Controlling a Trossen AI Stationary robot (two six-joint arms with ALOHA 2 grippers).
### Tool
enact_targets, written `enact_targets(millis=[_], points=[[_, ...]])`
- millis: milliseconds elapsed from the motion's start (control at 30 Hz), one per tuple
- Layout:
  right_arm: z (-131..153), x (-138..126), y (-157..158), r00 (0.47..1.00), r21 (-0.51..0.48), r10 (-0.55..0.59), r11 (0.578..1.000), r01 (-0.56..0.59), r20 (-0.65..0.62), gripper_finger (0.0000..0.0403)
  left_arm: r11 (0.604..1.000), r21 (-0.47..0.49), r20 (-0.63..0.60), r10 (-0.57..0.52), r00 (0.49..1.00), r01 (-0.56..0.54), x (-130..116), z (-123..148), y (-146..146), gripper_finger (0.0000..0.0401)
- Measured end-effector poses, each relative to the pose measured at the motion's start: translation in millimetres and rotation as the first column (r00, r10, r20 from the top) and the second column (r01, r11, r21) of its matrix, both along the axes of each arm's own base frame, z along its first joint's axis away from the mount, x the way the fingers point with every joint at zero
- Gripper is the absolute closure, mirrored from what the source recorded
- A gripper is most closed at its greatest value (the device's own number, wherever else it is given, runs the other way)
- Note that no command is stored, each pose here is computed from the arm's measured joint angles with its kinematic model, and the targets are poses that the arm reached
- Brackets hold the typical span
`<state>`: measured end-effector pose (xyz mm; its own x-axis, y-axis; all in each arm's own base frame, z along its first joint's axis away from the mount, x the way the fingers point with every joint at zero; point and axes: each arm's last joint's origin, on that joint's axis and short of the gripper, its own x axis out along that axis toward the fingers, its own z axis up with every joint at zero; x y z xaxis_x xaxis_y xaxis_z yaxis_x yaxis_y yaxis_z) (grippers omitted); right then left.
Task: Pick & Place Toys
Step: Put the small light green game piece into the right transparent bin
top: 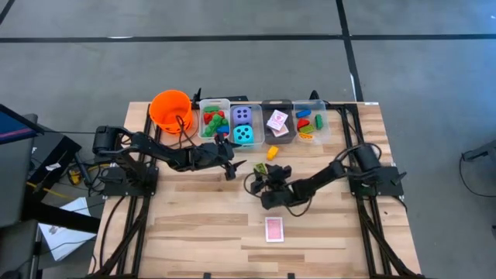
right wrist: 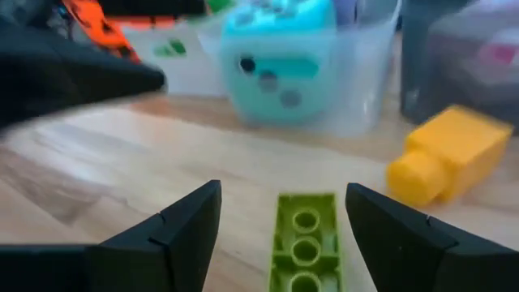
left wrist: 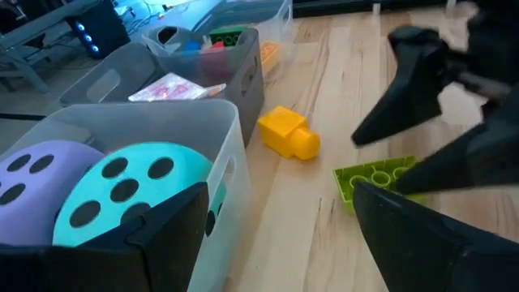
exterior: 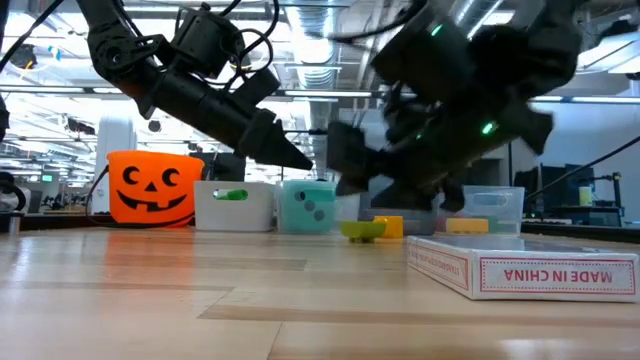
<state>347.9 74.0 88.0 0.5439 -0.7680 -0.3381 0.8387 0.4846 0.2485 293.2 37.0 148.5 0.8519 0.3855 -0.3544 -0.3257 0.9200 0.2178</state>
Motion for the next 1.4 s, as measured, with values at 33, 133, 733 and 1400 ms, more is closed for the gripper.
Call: enact_targets(millis=[33,133,733,1400], points=[[-5.1,2.1,-1.8,1.0,0.003,-0.004,1.0,0.004,-0.013,0.0143,1.0,0.0,-0.004,0.0,1.0,0.0,-0.2,-0.4,0.0,0.0103],[-15.3,10.8,-4.5,1.0,0.022,-0.004,1.0,0.005,-0.03,0.0143,1.0,-0.001,-0.009,0.0,1.0,0.0,-0.3,-0.8,-0.1,0.0103],[-22.4,23.0,-14.5,0.986,0.121,0.071,0.991,-0.053,-0.153,0.0201,1.0,-0.003,-0.028,0.0,1.0,0.0,-1.0,-2.6,-0.1,0.0103],[59.4,7.1,14.3,0.937,0.077,0.286,0.958,-0.276,-0.199,0.0269,1.0,-0.003,-0.028,0.0,1.0,0.0,-1.0,-2.6,-0.1,0.0103]])
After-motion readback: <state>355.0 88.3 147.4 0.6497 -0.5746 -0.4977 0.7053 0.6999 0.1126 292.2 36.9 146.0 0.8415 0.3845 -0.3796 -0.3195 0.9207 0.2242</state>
